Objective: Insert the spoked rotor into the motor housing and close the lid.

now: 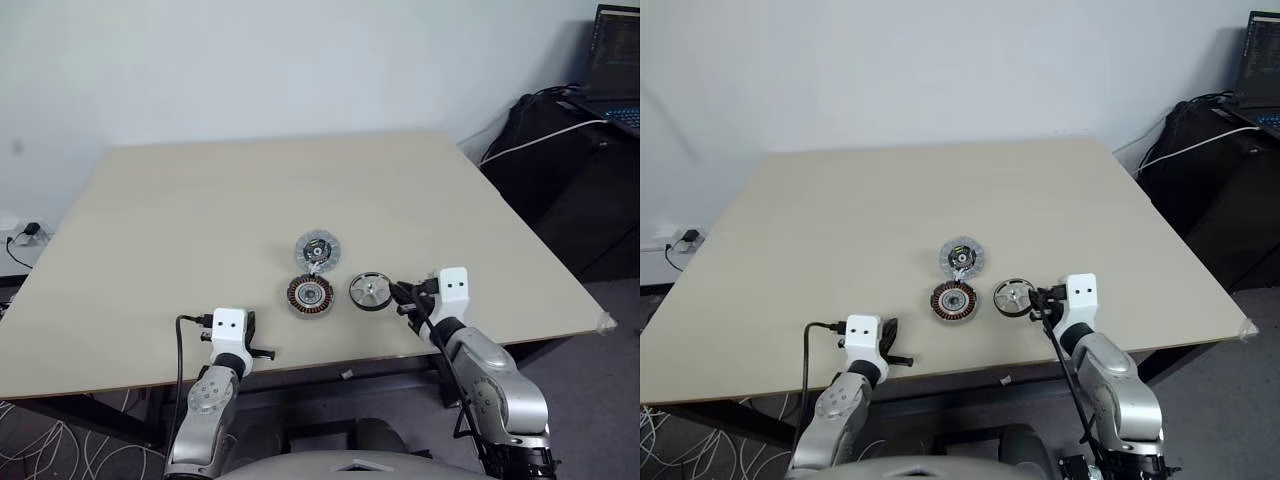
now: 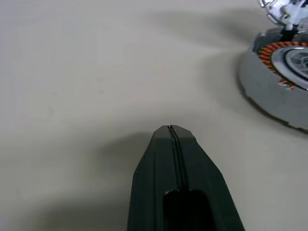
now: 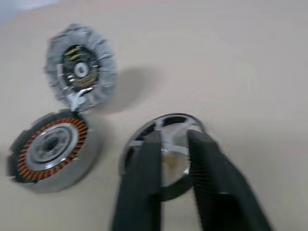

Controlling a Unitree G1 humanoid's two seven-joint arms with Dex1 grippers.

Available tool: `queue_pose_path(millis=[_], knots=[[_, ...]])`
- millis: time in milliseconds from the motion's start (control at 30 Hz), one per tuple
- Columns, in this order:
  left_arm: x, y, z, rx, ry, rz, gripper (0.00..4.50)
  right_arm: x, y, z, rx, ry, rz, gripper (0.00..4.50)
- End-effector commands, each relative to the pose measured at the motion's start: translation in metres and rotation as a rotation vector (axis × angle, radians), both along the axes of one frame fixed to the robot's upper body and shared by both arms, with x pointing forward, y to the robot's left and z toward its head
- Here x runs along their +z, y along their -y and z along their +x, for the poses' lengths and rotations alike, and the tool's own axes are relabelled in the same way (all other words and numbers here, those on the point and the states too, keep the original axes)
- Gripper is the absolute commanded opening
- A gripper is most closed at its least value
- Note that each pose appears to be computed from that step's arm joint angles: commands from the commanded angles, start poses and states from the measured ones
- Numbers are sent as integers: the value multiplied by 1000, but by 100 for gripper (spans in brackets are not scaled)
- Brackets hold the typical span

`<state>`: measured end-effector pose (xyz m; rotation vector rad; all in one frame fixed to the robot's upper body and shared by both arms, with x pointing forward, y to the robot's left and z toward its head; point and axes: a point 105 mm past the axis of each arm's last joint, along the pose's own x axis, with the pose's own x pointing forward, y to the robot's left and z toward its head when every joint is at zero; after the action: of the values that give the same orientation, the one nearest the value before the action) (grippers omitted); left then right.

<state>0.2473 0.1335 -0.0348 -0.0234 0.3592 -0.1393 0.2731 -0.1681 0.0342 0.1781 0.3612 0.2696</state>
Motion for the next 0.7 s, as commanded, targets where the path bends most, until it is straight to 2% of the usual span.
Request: queue_pose_path(millis=[33, 233, 467, 700], knots=[[12, 3, 7, -15, 46, -8, 0, 13, 2, 4, -23, 47, 19, 217], [13, 2, 5, -14, 43, -9, 0, -1, 0, 8, -117, -40, 115, 408], [24, 10, 2, -102, 115, -17, 0, -14, -6, 13, -239, -189, 329, 408], [25, 14, -1, -168, 121, -10, 0, -12, -8, 16, -251, -214, 363, 408]])
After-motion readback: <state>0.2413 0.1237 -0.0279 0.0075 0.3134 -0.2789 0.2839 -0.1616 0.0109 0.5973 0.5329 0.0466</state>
